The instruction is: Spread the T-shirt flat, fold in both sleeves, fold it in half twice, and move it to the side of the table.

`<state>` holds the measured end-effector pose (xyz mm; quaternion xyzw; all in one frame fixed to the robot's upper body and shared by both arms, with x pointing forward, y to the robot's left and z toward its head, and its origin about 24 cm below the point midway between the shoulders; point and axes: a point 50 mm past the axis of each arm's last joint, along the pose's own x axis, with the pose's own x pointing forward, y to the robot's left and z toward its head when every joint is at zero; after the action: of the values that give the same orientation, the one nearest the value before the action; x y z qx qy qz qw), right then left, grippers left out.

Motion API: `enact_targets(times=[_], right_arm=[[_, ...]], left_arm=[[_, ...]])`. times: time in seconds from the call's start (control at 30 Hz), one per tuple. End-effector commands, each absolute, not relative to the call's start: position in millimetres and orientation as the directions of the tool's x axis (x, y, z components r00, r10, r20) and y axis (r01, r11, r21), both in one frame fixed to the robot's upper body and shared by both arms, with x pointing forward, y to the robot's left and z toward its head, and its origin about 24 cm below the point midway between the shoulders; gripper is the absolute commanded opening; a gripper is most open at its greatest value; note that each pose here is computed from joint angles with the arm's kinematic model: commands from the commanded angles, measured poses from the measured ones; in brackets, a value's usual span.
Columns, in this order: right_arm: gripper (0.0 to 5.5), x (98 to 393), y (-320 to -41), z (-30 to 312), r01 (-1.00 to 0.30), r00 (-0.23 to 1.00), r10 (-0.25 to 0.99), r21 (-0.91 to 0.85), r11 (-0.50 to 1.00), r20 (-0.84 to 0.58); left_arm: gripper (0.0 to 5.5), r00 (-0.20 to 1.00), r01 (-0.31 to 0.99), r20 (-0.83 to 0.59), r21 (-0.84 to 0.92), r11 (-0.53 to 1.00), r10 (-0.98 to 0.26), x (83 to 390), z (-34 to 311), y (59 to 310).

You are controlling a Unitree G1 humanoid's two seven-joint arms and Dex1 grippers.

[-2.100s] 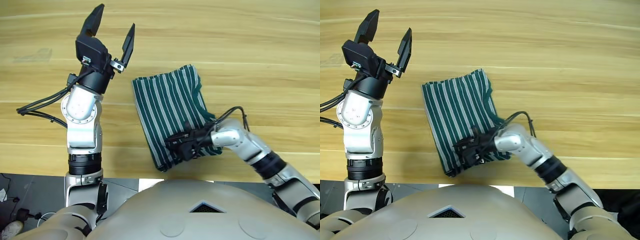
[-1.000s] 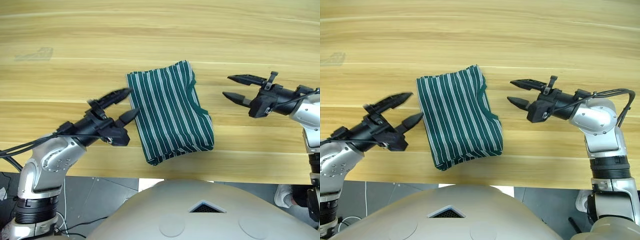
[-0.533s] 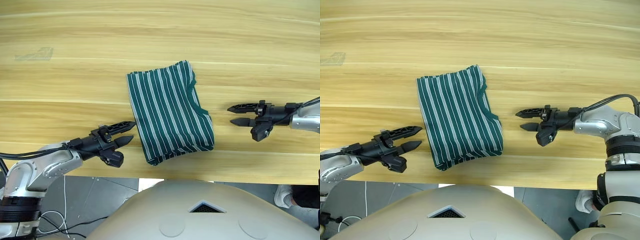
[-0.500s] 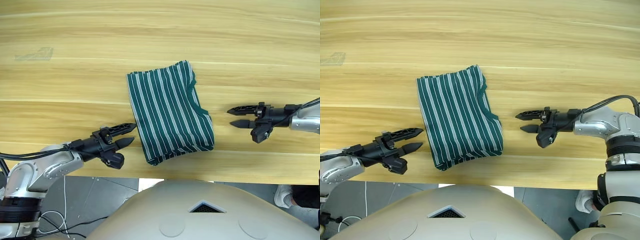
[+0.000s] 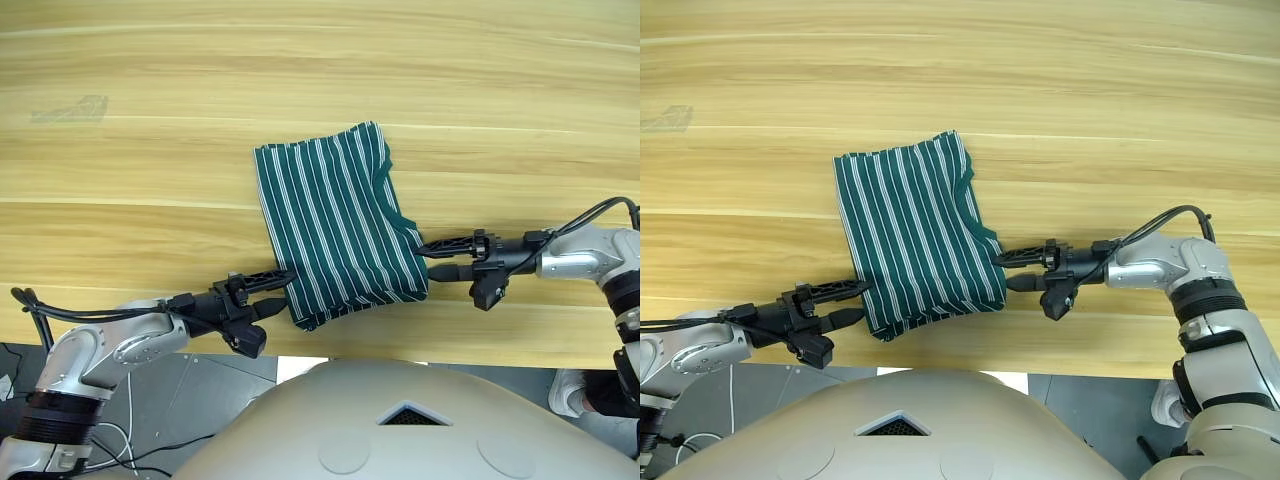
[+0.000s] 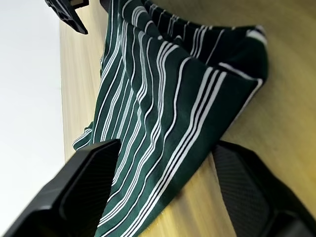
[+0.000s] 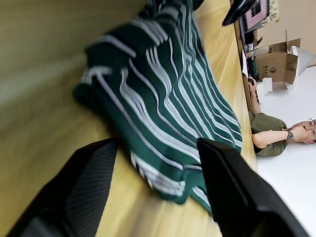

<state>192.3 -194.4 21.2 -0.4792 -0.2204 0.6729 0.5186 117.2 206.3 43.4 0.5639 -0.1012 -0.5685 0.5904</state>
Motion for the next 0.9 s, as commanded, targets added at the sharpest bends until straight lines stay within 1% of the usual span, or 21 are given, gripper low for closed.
enact_targets(times=[0.03,0.27,0.43,0.5,0.53,0.57,0.6,0.63,0.77,0.8,0.83,0.9], right_arm=[[2.96,176,-191,10,-0.565,-0.040,0.884,-0.719,-0.405,-0.466],[2.96,173,-190,14,-0.629,-0.027,0.877,-0.673,-0.388,-0.480],[3.00,178,-190,15,-0.629,-0.012,0.869,-0.672,-0.391,-0.495],[3.00,179,-190,16,-0.628,-0.006,0.869,-0.674,-0.388,-0.494],[3.00,179,-191,16,-0.628,-0.004,0.868,-0.674,-0.389,-0.497],[2.78,179,-191,15,-0.628,-0.003,0.867,-0.674,-0.390,-0.499],[2.71,180,-190,15,-0.627,-0.003,0.865,-0.673,-0.392,-0.502],[2.53,180,-190,15,-0.627,-0.003,0.864,-0.672,-0.394,-0.503],[1.70,182,-191,15,-0.628,0.003,0.861,-0.671,-0.394,-0.508],[1.57,182,-191,15,-0.630,0.006,0.863,-0.672,-0.390,-0.506],[1.29,181,-191,15,-0.637,0.009,0.864,-0.669,-0.384,-0.504],[0.96,180,-193,14,-0.646,0.011,0.863,-0.663,-0.379,-0.505]], left_arm=[[3.42,0.311,0.585,-0.577,0.742,-0.326,-0.755,116,36,212],[3.42,0.273,0.607,-0.584,0.721,-0.334,-0.764,113,29,205],[2.57,0.260,0.606,-0.599,0.712,-0.355,-0.758,115,27,204],[2.15,0.259,0.611,-0.616,0.701,-0.368,-0.744,115,26,209],[2.05,0.258,0.613,-0.624,0.696,-0.374,-0.738,115,25,210],[1.81,0.255,0.613,-0.627,0.693,-0.378,-0.736,115,25,211],[1.72,0.253,0.614,-0.627,0.692,-0.378,-0.737,115,24,210],[1.56,0.251,0.615,-0.625,0.693,-0.377,-0.739,115,23,209],[0.83,0.256,0.609,-0.617,0.700,-0.372,-0.744,116,22,206],[0.71,0.257,0.609,-0.615,0.702,-0.370,-0.745,116,22,206],[0.48,0.259,0.609,-0.614,0.703,-0.368,-0.745,116,22,206],[0.20,0.265,0.608,-0.612,0.706,-0.363,-0.745,117,21,205]])
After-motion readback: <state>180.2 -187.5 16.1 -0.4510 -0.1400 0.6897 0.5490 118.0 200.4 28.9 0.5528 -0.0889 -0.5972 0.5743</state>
